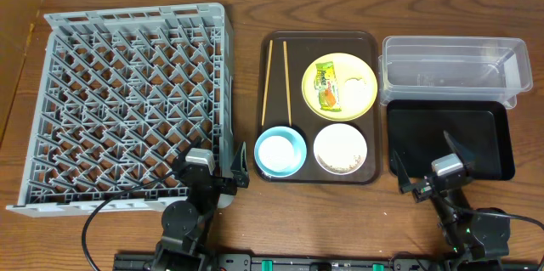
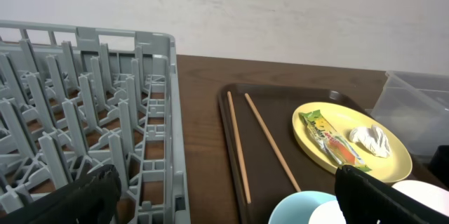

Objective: Sort waste into correct bins and load items into the dishwasher

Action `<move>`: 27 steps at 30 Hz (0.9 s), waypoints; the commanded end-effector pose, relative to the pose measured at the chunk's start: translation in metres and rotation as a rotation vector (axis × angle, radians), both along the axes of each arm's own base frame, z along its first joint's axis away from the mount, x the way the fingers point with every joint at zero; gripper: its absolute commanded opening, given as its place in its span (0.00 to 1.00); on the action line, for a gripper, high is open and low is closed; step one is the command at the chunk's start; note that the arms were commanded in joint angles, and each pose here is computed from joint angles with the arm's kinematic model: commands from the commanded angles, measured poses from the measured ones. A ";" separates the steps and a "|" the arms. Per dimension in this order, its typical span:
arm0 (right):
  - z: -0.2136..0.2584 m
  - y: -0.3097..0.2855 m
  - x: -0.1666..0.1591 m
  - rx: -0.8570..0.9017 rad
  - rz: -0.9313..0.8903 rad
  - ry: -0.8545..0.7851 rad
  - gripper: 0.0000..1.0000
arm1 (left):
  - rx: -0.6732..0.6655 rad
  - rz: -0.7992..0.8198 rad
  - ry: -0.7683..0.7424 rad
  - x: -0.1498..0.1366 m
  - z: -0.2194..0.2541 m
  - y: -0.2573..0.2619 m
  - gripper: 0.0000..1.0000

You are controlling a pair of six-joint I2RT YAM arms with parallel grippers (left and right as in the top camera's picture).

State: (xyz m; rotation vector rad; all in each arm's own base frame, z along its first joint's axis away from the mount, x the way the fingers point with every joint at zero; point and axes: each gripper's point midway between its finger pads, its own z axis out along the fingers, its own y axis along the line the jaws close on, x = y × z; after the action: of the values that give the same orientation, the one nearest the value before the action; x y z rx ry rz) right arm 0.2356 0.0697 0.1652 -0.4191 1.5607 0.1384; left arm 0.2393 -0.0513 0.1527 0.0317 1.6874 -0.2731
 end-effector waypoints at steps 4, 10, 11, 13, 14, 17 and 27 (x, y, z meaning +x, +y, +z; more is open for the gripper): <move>0.010 -0.004 0.002 0.001 -0.018 -0.048 0.99 | 0.026 0.014 0.043 0.000 -0.016 0.003 0.98; 0.022 0.018 -0.008 0.036 0.120 -0.084 0.99 | 0.016 -0.023 0.026 -0.001 -0.009 -0.003 0.98; 0.025 0.018 -0.008 0.053 0.122 -0.085 0.99 | 0.013 -0.028 0.013 -0.002 -0.002 -0.004 0.98; 0.034 0.018 -0.010 0.092 0.123 -0.088 0.99 | 0.006 -0.029 -0.022 -0.003 0.015 -0.004 0.98; 0.042 0.018 -0.011 0.103 0.124 -0.094 0.99 | 0.006 -0.030 -0.043 -0.005 0.026 -0.004 0.98; 0.062 0.018 -0.013 0.106 0.124 -0.091 0.99 | 0.005 -0.030 -0.075 -0.009 0.060 -0.003 0.98; 0.125 0.026 0.023 0.088 0.135 0.216 0.99 | 0.109 -0.038 0.240 0.006 0.122 -0.005 0.98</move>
State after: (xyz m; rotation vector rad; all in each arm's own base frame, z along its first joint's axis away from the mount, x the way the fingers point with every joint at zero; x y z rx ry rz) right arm 0.2431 0.0931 0.2654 -0.4565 1.6678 0.3296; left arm 0.2356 -0.0551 0.2529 0.0918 1.8639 -0.2457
